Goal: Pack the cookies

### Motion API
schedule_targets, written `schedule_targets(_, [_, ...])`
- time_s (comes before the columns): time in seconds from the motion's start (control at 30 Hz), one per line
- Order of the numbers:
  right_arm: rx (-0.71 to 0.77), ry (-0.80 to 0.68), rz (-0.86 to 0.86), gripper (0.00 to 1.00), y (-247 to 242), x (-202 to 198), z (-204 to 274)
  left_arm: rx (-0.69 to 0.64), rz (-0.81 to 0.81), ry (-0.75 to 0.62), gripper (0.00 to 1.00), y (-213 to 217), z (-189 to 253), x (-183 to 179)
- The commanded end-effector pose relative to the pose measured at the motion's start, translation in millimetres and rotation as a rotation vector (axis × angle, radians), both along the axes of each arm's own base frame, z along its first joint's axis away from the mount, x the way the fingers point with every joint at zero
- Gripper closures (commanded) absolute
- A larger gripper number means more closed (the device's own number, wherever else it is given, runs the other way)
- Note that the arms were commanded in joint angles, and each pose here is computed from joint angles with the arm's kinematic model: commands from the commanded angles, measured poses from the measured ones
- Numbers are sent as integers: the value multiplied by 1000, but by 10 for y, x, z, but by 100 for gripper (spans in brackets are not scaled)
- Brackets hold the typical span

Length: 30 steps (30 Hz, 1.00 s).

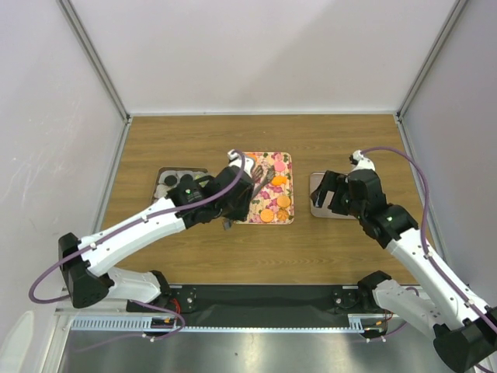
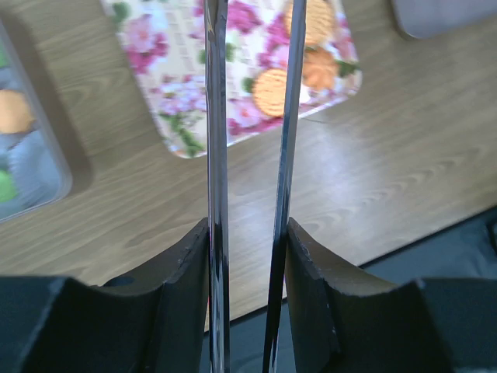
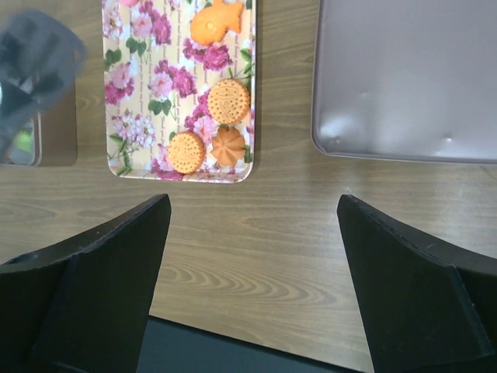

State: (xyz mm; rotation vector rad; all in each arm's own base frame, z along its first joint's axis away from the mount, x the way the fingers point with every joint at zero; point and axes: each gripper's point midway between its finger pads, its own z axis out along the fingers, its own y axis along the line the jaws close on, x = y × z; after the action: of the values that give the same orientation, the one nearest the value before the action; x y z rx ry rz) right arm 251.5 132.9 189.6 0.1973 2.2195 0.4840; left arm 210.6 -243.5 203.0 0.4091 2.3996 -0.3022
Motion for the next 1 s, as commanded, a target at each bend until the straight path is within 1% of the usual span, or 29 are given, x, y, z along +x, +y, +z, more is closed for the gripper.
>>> schedule_targets(0.0, [-5, -39, -75, 5, -142, 4, 255, -77, -102, -45, 56, -374, 44, -59])
schedule_targets(0.13, [-27, -61, -113, 5, -236, 23, 438, -102, -206, -49, 55, -728, -104, -311])
schedule_targets(0.2, [-39, -74, -129, 5, -290, 29, 564, -96, -231, -52, 55, -823, -174, -385])
schedule_targets(0.23, [-47, -80, -141, 5, -322, 46, 600, -106, -273, -61, 55, -946, -190, -482])
schedule_targets(0.4, [-69, -94, -168, 4, -435, 103, 792, -120, -385, -108, 54, -1214, -270, -708])
schedule_targets(0.43, [-61, -114, -183, 4, -475, 137, 910, -135, -433, -109, 54, -1281, -290, -797])
schedule_targets(0.47, [-61, -115, -189, 4, -503, 148, 946, -181, -455, -128, 54, -1393, -256, -821])
schedule_targets(0.53, [-49, -134, -205, 4, -566, 225, 1111, -191, -499, -135, 53, -1465, -333, -906])
schedule_targets(0.6, [-39, -133, -199, 4, -579, 280, 1180, -217, -534, -162, 53, -1610, -366, -936])
schedule_targets(0.77, [32, -171, -179, 4, -592, 363, 1484, -169, -635, -254, 52, -1914, -562, -992])
schedule_targets(0.8, [39, -176, -187, 4, -623, 370, 1526, -139, -657, -258, 52, -1975, -707, -998])
schedule_targets(0.83, [46, -172, -179, 4, -610, 382, 1540, -140, -690, -295, 52, -2059, -708, -1019])
schedule_targets(0.93, [45, -182, -194, 4, -668, 383, 1621, -107, -712, -333, 53, -2240, -869, -952])
schedule_targets(0.97, [57, -180, -172, 4, -631, 373, 1635, -102, -721, -344, 53, -2278, -893, -940])
